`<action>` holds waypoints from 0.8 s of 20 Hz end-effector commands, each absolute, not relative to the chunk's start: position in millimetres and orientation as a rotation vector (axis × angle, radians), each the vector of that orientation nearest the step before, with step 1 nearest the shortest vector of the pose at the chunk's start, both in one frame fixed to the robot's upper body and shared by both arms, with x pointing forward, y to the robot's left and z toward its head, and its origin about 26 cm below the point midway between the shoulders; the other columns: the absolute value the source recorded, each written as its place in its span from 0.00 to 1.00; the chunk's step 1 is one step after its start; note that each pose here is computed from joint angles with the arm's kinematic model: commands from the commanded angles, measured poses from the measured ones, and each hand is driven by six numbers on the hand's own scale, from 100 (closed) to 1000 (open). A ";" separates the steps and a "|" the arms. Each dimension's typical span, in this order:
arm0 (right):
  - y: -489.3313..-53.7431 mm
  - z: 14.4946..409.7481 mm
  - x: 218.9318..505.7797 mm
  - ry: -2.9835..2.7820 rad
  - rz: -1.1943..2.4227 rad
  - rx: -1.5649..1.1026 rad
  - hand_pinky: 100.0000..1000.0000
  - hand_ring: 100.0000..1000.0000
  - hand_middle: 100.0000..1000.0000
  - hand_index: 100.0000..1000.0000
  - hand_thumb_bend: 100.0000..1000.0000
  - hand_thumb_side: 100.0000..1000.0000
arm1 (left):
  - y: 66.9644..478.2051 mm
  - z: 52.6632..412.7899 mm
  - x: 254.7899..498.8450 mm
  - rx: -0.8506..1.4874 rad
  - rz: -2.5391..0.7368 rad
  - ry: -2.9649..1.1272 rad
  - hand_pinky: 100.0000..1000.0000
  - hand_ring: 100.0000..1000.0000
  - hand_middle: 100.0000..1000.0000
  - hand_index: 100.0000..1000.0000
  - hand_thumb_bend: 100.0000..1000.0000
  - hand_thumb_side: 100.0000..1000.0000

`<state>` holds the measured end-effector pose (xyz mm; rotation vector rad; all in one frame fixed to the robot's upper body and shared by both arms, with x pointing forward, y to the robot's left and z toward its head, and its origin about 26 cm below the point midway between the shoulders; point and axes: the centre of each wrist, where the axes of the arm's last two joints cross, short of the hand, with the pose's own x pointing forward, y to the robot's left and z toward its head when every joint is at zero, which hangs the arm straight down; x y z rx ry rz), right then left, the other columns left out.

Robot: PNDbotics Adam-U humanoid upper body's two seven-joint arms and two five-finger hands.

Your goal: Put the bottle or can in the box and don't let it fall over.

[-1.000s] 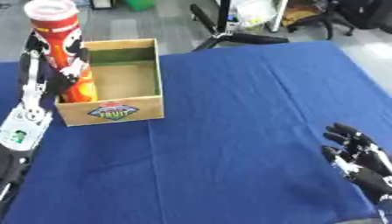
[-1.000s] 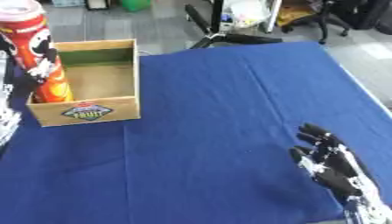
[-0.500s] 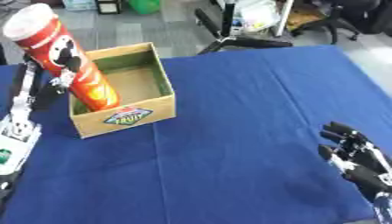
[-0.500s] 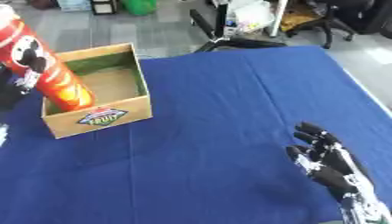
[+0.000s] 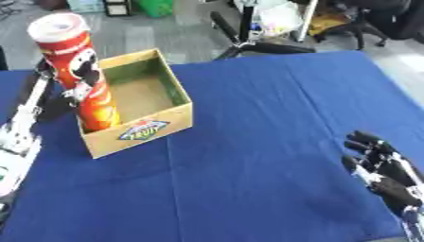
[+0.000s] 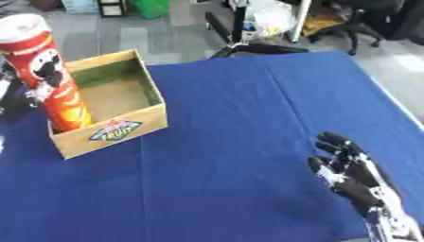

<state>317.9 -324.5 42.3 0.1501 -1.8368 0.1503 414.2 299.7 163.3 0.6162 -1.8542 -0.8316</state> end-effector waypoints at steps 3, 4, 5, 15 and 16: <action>-328.7 50.7 319.0 -1.860 0.164 0.131 0.78 0.88 0.81 0.84 0.35 0.01 | 308.4 188.4 407.2 0.665 -1.020 -1.796 0.83 1.00 1.00 1.00 0.64 0.69; -328.8 50.9 319.0 -1.860 0.164 0.130 0.78 0.88 0.81 0.84 0.35 0.01 | 309.7 190.2 405.0 0.669 -1.036 -1.789 0.82 1.00 1.00 1.00 0.65 0.70; -329.1 50.9 318.9 -1.860 0.164 0.129 0.78 0.88 0.81 0.84 0.35 0.01 | 311.4 192.0 402.1 0.676 -1.044 -1.786 0.82 1.00 1.00 1.00 0.64 0.70; -331.1 51.4 318.3 -1.861 0.158 0.118 0.78 0.88 0.81 0.84 0.35 0.01 | 330.7 193.7 354.6 0.698 -0.835 -1.873 0.81 1.00 1.00 1.00 0.54 0.74; -331.2 51.5 318.3 -1.862 0.159 0.118 0.78 0.88 0.81 0.84 0.35 0.01 | 332.2 192.4 349.6 0.697 -0.813 -1.877 0.81 1.00 1.00 1.00 0.54 0.74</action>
